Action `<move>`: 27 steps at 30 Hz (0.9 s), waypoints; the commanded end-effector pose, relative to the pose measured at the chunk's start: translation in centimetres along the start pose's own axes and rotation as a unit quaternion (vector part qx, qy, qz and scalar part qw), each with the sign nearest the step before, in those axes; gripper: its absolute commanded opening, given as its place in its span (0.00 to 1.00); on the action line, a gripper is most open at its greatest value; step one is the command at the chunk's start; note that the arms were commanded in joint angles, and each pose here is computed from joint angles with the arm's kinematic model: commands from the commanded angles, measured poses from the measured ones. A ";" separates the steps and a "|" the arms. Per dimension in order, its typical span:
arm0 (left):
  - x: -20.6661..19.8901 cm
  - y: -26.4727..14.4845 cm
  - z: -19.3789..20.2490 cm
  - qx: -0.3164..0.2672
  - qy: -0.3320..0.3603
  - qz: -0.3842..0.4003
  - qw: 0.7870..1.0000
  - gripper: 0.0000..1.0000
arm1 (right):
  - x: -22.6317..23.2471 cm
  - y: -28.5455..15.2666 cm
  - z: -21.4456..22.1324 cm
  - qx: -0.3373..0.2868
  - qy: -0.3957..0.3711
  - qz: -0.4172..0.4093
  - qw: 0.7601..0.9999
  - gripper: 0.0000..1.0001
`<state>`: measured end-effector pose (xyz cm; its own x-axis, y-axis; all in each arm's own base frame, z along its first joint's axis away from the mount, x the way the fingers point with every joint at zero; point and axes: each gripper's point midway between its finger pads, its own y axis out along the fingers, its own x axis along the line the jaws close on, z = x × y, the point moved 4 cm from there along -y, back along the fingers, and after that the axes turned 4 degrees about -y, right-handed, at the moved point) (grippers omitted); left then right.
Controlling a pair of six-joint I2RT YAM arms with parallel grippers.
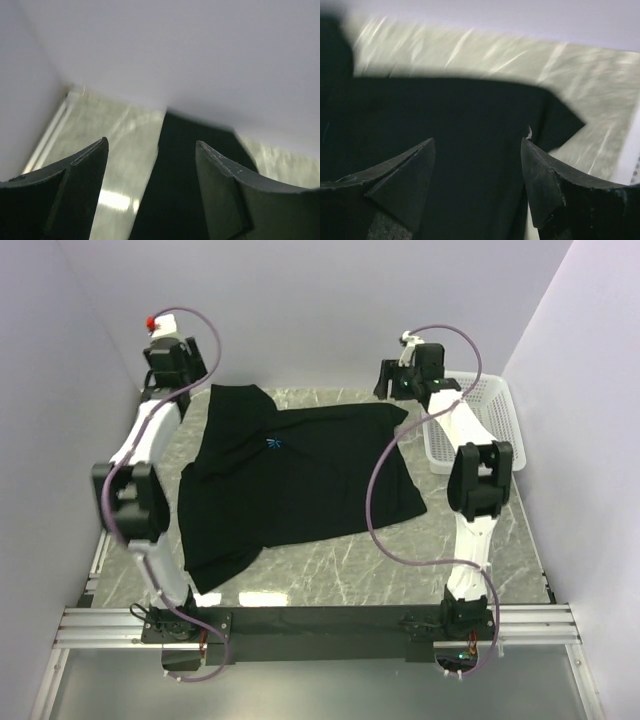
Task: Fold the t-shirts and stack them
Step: Flatten the tshirt out
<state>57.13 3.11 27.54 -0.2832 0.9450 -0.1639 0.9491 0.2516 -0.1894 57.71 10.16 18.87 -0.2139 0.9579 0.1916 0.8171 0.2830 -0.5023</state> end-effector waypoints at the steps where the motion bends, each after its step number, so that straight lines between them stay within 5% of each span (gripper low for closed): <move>1: 1.4 -8.7 -3.2 0.052 -0.072 -0.005 0.996 0.75 | 4.9 -8.5 -3.4 -0.030 -0.171 -0.155 0.973 0.76; 4: 2.5 -14.9 0.8 0.139 -0.152 0.020 0.978 0.80 | 6.7 -12.9 0.6 0.010 -0.260 -0.253 0.932 0.76; 7: 4.1 -21.1 7.6 0.228 -0.234 0.013 0.945 0.84 | 6.7 -18.0 7.3 0.072 -0.396 -0.348 0.847 0.76; 10: 4.8 -25.8 9.3 0.254 -0.305 -0.005 0.918 0.83 | 5.8 -21.2 12.1 0.122 -0.448 -0.370 0.805 0.75; 18: 6.3 -30.8 16.4 0.357 -0.384 -0.095 0.846 0.83 | 1.5 -24.4 21.1 0.228 -0.511 -0.314 0.767 0.73; 27: 8.7 -31.4 20.3 0.383 -0.388 -0.217 0.810 0.81 | -0.6 -23.2 23.8 0.253 -0.528 -0.269 0.765 0.72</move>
<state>22.73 -1.46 13.84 -0.7833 0.3809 -0.4912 0.5287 -0.0072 -0.8488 24.26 4.80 9.85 -0.9897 0.1329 -0.0524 0.1031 0.4106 -0.9060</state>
